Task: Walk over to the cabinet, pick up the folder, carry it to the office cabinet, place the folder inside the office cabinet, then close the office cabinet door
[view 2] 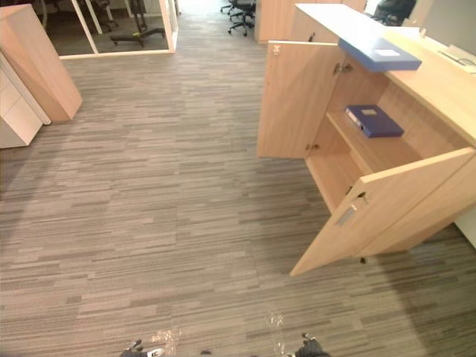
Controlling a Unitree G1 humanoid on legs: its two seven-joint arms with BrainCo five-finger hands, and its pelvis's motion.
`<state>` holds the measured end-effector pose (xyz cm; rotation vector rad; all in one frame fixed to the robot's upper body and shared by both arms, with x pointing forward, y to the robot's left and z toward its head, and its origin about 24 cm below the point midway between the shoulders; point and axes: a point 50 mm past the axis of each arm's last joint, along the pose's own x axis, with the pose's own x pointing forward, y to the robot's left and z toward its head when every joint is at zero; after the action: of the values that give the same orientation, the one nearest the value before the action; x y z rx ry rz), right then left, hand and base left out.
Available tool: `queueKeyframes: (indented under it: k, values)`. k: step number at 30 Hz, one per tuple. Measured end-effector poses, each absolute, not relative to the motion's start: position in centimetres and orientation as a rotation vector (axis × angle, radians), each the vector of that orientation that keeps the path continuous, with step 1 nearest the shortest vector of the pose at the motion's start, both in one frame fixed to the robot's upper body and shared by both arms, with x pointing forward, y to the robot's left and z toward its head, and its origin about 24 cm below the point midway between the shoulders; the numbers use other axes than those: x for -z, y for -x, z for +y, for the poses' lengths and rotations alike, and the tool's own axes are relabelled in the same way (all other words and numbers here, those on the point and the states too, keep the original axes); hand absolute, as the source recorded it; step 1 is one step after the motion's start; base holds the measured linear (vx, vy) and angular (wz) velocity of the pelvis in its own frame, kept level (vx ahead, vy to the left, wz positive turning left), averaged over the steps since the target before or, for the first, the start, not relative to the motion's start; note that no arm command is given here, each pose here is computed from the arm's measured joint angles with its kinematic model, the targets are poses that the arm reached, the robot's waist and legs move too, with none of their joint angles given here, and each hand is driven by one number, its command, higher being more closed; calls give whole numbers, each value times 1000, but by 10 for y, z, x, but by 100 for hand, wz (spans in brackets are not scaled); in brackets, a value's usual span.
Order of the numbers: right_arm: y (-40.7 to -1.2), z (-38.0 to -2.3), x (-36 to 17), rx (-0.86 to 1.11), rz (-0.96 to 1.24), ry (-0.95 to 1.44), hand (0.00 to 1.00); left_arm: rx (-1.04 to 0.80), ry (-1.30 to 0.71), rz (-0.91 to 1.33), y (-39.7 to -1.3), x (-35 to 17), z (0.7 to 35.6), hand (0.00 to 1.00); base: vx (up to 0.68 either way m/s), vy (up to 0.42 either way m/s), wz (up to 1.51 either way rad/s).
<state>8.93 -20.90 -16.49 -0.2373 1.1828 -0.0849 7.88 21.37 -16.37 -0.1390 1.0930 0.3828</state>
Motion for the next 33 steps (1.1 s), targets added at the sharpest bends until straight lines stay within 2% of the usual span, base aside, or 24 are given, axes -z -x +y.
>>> queueKeyframes:
  k: [3,6,21,33]
  values:
    - [-91,-208,165,83,1179,236,0,-320,180,1066,-92,164,195,0,14,21,-1]
    - [-93,-208,164,83,1173,237,0,-298,180,1053,-97,163,192,0,4,13,-4]
    - [-93,-208,165,92,1178,228,0,-274,132,1071,-94,164,192,0,0,0,0]
    - [-87,-209,166,202,1182,127,0,-359,124,1041,-93,162,200,0,-4,-4,4]
